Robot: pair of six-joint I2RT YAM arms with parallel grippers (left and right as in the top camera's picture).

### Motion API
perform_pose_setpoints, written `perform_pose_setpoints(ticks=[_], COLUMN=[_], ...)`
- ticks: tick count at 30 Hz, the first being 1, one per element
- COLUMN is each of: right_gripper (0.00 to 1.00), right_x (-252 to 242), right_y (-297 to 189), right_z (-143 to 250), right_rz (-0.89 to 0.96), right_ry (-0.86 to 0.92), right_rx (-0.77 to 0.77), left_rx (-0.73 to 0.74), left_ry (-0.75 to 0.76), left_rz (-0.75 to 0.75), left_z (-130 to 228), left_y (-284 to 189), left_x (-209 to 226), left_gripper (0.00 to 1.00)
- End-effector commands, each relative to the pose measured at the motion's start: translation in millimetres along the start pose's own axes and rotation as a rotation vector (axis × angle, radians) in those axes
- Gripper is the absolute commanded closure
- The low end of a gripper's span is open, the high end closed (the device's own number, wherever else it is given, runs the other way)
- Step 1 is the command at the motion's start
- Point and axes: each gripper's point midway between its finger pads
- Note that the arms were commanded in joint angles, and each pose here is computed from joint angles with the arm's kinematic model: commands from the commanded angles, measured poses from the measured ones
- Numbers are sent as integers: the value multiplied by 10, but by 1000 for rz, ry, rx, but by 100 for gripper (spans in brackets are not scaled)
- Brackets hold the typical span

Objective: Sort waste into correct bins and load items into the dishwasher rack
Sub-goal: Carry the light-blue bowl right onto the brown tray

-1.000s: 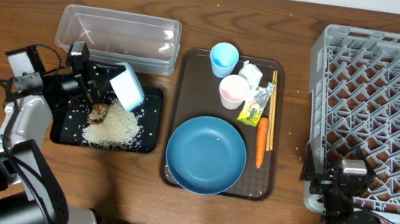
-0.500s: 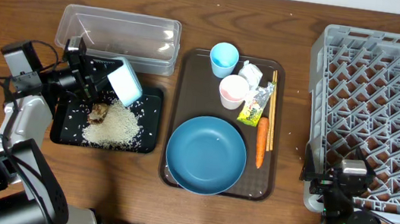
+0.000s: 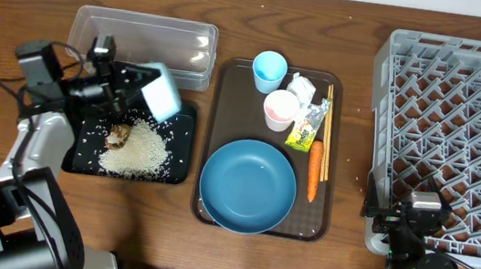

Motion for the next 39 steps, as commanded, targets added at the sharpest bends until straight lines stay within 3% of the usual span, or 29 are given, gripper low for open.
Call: perform_pose_setpoints(ticks=[1,17,26,39], right_gripper=[1,1,1,1], right_x=[-31,-31,-31,-31], right_y=[-1,-1,-1,-1], right_z=[8,8,8,8], right_rz=[14,14,14,14], right_ry=[9,9,9,9], right_rx=[-1,-1,-1,-1], left_rx=[27,46,-5,43], left_ry=[134,295,265,742], left_rz=[5,-79,-396,-649], left_z=[63,437,513,963], left_y=[170,1036,1064,1389], left_x=[-284,-449,177,70], left_gripper=[94,94,94,94])
Point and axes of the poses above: each gripper's point midway between its finger pads, its own y axis out along the fingers, its own x axis along the line the jaws close on, z = x × y, and after that the axes turned 7 degrees about y, right-handed
